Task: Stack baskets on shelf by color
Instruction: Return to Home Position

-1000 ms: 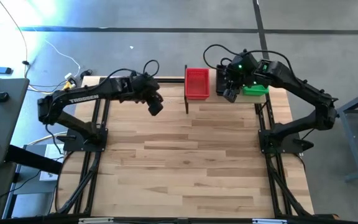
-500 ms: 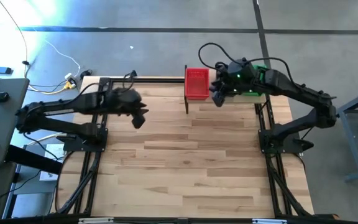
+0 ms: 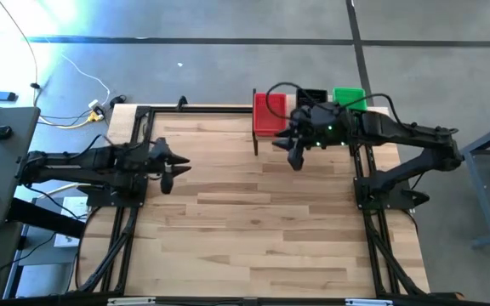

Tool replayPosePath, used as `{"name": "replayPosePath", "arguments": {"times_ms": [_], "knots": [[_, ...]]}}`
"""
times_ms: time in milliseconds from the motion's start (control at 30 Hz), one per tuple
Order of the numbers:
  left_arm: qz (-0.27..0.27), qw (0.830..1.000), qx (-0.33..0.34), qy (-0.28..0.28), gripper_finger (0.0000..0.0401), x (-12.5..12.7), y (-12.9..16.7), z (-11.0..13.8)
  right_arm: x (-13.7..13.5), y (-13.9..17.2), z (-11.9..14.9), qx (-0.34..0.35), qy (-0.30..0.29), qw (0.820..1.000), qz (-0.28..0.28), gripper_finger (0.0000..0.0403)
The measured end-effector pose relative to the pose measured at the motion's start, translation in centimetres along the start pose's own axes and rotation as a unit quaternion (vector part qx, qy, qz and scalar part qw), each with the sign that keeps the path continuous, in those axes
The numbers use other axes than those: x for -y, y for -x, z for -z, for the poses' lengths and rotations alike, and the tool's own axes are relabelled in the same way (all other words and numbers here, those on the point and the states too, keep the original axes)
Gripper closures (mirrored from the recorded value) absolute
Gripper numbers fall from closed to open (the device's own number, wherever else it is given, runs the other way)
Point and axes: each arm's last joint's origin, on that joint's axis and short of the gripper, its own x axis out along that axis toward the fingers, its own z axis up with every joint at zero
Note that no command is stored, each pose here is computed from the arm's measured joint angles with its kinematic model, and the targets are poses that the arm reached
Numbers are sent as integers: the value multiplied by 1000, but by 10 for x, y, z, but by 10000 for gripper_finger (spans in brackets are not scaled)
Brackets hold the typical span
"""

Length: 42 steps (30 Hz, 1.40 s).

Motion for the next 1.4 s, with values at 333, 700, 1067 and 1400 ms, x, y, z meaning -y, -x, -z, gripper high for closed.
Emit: {"name": "replayPosePath", "arguments": {"times_ms": [333, 700, 1067, 1400], "knots": [[47, 995, 92, 6, 279, -9, 17, 39, -6, 33, 4, 20, 12, 999, 43, 284], [71, 983, 166, 18, 279, -18, 5, 71, 9, 75, 34, 104, -8, 993, 48, 284], [67, 985, 161, 21, 279, -18, -4, 79, 36, 99, 128, 191, -54, 980, 17, 284], [54, 985, 165, 2, 279, -19, -4, 78, 53, 86, 207, 254, -79, 964, -9, 284]]}}
